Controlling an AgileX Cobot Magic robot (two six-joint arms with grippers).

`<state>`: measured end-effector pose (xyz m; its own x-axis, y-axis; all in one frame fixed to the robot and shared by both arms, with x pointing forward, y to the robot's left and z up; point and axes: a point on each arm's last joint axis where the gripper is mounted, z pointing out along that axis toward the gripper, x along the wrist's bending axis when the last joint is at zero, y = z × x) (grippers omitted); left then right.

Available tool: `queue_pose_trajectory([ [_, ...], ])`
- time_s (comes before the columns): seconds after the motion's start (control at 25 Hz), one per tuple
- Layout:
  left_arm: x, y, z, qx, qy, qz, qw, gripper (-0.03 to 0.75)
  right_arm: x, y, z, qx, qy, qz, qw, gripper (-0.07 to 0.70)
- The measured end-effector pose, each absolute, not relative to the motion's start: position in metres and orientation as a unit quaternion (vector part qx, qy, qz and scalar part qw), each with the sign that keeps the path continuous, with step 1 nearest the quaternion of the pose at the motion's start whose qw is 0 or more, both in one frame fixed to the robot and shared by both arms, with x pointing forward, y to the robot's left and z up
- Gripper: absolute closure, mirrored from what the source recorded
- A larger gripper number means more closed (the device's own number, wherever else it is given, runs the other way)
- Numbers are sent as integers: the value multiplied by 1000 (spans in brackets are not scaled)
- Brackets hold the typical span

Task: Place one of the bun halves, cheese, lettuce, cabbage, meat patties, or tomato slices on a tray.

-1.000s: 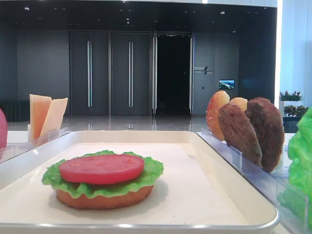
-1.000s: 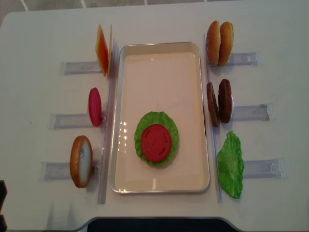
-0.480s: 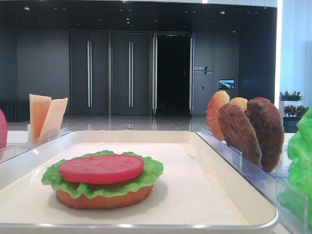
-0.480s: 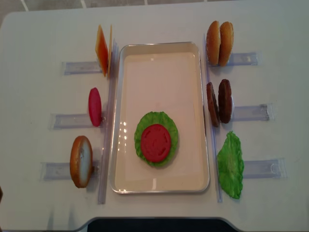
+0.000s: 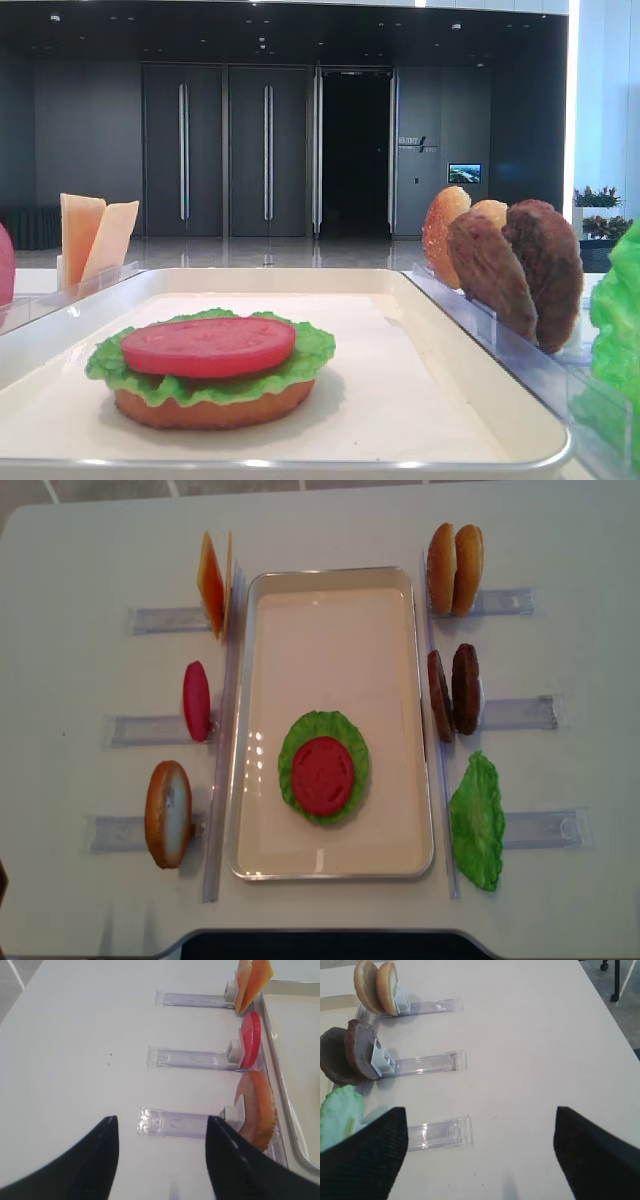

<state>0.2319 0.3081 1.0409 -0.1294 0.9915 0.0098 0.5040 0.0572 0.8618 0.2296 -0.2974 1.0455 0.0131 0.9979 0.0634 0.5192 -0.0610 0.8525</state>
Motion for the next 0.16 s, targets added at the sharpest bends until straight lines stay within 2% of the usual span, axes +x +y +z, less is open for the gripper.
queue_pose_trajectory([
  [0.16, 232, 308, 1041, 575, 651, 375, 325, 286, 230, -297, 1046, 631, 601, 364, 329, 39],
])
